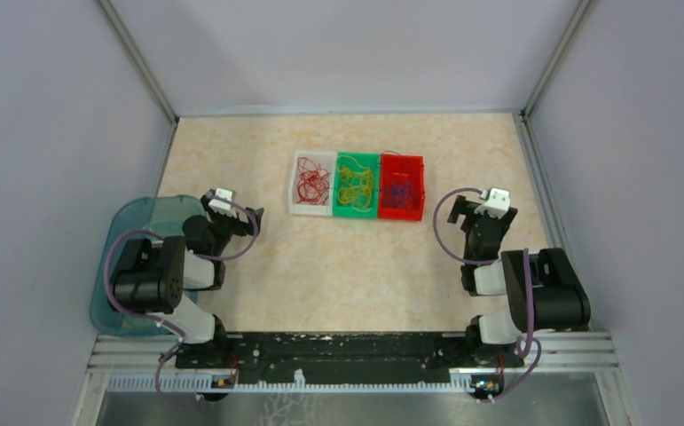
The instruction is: Untangle the cables
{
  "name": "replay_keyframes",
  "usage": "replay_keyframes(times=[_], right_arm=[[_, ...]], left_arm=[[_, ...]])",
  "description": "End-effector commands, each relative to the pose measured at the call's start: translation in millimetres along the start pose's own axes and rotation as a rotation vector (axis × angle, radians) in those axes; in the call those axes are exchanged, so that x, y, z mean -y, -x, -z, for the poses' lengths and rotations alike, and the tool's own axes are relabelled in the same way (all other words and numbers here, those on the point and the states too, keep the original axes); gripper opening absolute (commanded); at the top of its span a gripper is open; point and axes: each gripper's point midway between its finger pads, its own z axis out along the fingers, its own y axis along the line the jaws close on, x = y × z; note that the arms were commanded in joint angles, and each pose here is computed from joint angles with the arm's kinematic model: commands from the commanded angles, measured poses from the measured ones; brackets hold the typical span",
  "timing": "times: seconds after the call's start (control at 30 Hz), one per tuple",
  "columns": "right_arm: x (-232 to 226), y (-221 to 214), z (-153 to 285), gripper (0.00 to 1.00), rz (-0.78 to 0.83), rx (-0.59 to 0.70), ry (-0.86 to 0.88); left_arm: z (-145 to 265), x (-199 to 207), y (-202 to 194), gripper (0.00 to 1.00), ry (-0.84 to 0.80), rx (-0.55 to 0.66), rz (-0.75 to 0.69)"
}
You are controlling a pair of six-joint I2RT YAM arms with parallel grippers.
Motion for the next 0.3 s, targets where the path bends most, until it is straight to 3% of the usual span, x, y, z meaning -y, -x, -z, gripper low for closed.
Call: replay_keyframes(times=[0.0,0.27], right_arm=[[-5.3,15.7,-1.5,0.99,-0.012,0.06,0.021],[-5.8,15.9,-1.9,0.99,-0.012,0.06,0.022]], left_arm=[[-3.1,-0.3,6.7,1.0,0.002,0.019,-0.001],[-3.6,0.2,6.5,1.0,0.012,0.016,-0.008]])
